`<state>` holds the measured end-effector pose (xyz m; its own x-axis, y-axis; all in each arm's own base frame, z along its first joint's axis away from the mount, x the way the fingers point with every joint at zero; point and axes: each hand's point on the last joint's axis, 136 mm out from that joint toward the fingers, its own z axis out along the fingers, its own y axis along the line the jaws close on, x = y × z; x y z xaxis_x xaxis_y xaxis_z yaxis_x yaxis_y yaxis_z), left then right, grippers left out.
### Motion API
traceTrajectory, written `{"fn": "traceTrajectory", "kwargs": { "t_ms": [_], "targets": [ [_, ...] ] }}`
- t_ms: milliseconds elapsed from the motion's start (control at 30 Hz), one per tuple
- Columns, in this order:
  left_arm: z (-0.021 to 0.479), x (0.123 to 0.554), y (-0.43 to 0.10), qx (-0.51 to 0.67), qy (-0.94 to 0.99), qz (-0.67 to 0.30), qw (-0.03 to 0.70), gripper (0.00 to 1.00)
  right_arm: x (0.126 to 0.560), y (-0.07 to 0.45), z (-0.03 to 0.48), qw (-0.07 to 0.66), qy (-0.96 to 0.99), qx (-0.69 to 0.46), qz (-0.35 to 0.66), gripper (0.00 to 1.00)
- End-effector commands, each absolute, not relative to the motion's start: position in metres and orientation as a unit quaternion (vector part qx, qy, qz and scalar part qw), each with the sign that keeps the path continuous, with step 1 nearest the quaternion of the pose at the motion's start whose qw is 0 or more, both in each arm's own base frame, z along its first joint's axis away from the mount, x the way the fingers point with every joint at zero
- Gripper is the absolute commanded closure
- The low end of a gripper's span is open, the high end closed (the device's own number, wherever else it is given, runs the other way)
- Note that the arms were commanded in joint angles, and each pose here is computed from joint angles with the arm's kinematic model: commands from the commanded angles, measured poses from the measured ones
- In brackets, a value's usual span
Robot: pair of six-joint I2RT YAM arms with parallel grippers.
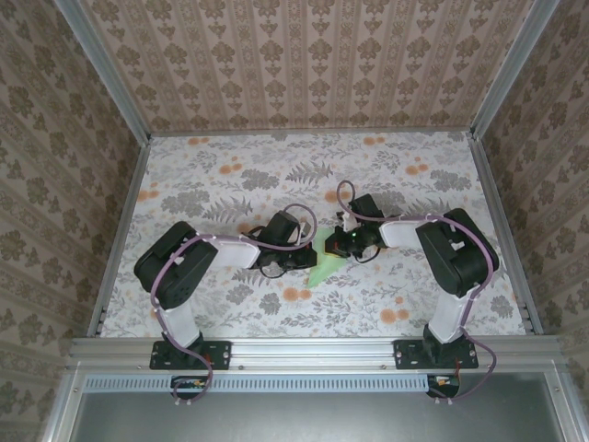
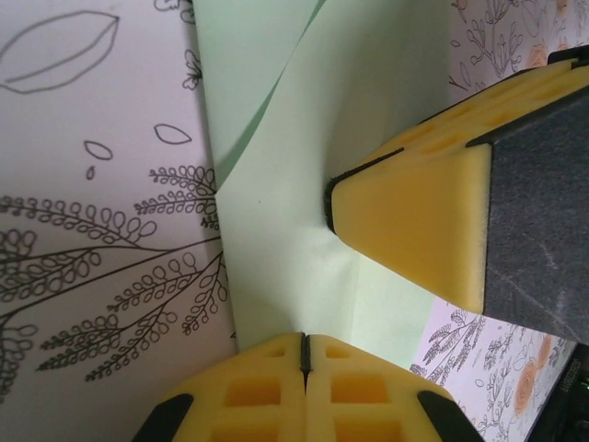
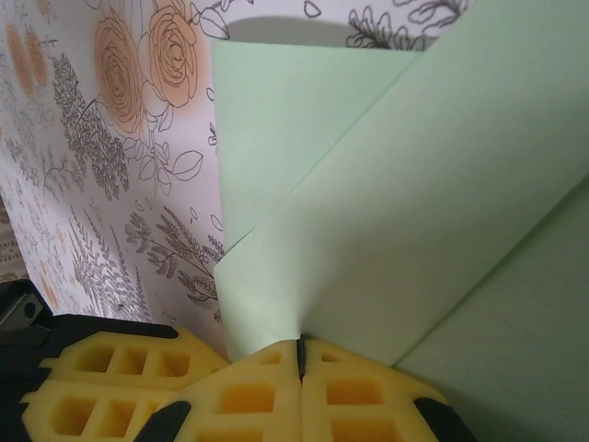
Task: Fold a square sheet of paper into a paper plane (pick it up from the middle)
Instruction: Fourth fold the wing at the center of the table.
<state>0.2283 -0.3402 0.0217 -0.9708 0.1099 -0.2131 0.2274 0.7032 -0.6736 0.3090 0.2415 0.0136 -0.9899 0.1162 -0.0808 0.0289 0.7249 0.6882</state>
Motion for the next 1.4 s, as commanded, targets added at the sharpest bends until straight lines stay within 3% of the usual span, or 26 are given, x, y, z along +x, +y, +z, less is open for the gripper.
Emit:
{"fn": "traceTrajectory", "kwargs": {
  "t_ms": [0, 267, 1000, 1367],
  "targets": [
    [0.023, 0.217, -0.328, 0.098, 0.930, -0.349, 0.056, 1.00, 0.300, 0.221, -0.019, 0.031, 0.951, 0.061, 0.301, 1.00],
    [0.088, 0.242, -0.333, 0.068, 0.904, -0.395, 0.149, 0.80, 0.289, 0.207, -0.039, 0.008, 0.963, 0.070, 0.260, 1.00],
    [0.045, 0.203, -0.356, 0.048, 0.912, -0.404, 0.062, 0.78, 0.285, 0.204, -0.044, -0.004, 0.965, 0.079, 0.248, 1.00],
    [0.017, 0.188, -0.338, 0.026, 0.932, -0.360, 0.036, 0.78, 0.283, 0.201, -0.049, -0.012, 0.968, 0.082, 0.237, 1.00]
  ]
}}
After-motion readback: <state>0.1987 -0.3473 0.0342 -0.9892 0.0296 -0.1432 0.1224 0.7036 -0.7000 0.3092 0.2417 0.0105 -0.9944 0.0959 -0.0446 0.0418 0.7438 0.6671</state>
